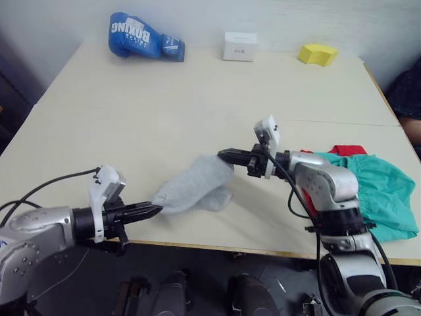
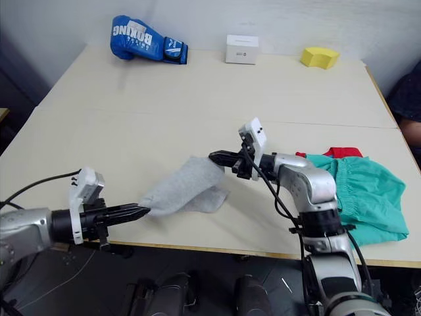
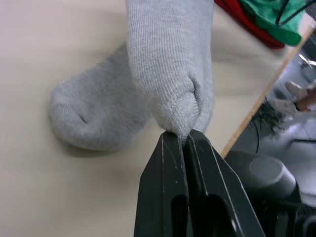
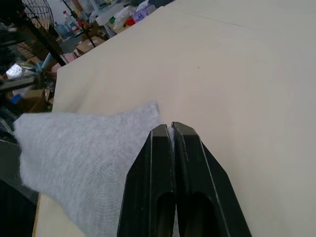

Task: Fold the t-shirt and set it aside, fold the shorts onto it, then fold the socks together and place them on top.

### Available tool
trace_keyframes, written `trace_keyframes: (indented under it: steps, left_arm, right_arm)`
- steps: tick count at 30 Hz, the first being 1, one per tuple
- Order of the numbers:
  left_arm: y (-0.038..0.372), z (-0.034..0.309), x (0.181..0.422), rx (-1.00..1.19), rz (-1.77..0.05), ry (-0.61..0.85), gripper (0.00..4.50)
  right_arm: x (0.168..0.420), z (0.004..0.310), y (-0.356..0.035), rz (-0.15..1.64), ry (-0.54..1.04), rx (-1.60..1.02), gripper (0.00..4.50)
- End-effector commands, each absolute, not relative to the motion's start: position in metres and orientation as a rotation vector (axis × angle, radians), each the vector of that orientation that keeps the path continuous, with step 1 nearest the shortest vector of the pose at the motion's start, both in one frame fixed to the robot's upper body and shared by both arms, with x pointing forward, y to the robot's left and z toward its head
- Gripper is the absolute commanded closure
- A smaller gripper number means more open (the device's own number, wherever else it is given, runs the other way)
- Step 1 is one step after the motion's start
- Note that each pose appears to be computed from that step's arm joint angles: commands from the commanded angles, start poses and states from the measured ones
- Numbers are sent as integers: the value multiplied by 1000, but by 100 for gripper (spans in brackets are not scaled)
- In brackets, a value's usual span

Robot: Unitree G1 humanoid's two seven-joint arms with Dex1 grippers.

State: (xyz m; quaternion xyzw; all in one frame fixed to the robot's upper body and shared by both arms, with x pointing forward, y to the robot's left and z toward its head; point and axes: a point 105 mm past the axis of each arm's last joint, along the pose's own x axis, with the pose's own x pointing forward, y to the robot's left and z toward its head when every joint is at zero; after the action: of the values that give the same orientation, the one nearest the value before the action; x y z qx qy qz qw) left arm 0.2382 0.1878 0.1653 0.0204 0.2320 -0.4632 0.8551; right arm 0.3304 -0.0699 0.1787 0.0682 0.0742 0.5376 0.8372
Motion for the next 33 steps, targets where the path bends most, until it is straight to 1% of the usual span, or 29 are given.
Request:
trace_keyframes:
  steps: [1,5,6,9,13,18,29,33]
  left_arm:
    - [200,171,257,75,-1043,485,447]
    - [207,167,280,106,-1113,552,447]
    - [207,166,283,112,-1122,561,447]
    - [206,159,291,123,-1153,606,447]
    - [204,152,297,114,-1162,638,447]
    - [204,146,297,91,-1169,663,447]
    - [209,145,303,47,-1137,656,447]
    - [210,144,309,44,-1106,628,447]
  right_arm:
    - [311,182,-72,1105,81,129,450]
    - [305,168,-72,966,10,132,450]
    - [305,165,-72,945,2,138,450]
    - [299,152,-68,929,-40,33,450]
    - [297,141,-66,897,-72,3,450]
    - [291,128,-61,914,-65,-15,450]
    - [297,121,-58,927,-81,-26,450]
    - [300,126,-56,930,-116,-34,450]
